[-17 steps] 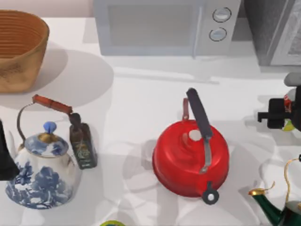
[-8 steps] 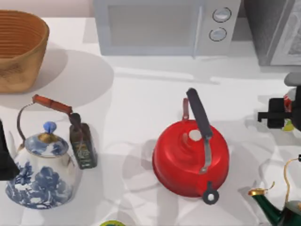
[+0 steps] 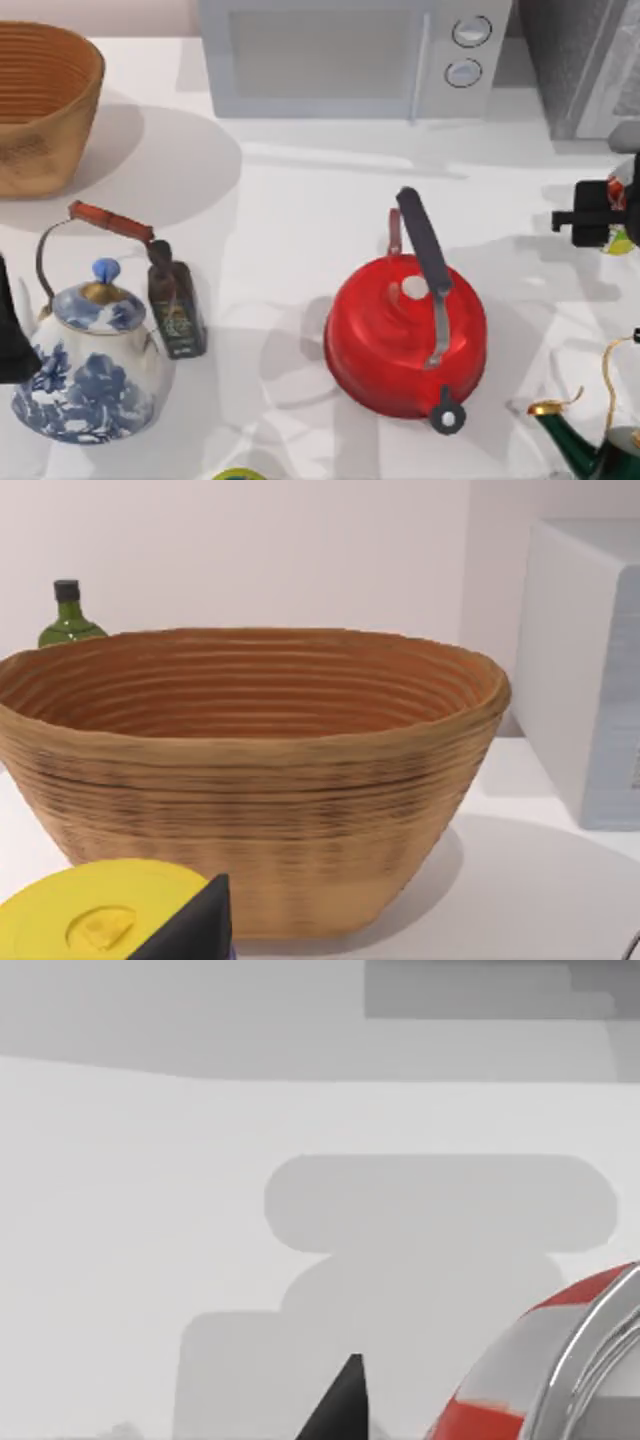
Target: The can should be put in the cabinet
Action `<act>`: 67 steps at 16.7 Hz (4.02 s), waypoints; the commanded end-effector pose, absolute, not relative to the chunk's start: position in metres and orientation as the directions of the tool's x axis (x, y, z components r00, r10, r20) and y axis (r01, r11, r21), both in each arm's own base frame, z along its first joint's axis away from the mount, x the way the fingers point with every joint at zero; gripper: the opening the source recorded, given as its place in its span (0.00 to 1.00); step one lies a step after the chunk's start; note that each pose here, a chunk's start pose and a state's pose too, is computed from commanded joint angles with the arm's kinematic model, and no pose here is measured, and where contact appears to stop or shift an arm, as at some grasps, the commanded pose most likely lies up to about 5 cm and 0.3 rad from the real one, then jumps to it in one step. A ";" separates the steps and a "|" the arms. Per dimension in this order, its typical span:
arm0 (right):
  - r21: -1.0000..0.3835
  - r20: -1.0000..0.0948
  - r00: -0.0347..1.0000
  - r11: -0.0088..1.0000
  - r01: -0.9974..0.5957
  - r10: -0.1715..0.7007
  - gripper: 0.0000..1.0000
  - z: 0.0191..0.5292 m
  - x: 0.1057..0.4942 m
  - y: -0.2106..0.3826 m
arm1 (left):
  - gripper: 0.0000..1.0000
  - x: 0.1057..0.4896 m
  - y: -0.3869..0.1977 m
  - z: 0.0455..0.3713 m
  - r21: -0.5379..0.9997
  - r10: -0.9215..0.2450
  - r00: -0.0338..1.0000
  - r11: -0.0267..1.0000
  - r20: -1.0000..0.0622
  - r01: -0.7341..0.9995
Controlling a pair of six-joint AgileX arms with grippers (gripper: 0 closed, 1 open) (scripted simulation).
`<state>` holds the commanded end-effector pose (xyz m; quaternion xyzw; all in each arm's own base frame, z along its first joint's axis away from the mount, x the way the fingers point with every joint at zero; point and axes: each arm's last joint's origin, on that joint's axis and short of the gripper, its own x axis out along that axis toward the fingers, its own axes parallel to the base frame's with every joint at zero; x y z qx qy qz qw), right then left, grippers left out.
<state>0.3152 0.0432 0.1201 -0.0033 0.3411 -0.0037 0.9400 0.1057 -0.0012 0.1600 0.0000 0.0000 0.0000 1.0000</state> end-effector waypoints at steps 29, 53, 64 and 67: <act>0.038 -0.220 0.975 0.999 -0.036 0.044 0.00 0.231 0.142 0.009 | 1.00 0.106 -0.001 0.160 0.000 0.000 1.000 1.000 0.000 0.000; 0.062 0.080 0.997 0.998 0.015 -0.020 0.00 0.289 0.119 0.006 | 1.00 0.106 -0.001 0.160 0.000 0.000 1.000 1.000 0.000 0.000; 0.064 0.150 0.989 0.998 0.002 -0.012 0.00 0.505 0.205 0.034 | 1.00 0.106 -0.001 0.160 0.000 0.000 1.000 1.000 0.000 0.000; 0.031 0.071 0.997 1.000 0.003 -0.005 0.00 0.514 0.236 0.042 | 1.00 0.106 -0.001 0.160 0.000 0.000 1.000 1.000 0.000 0.000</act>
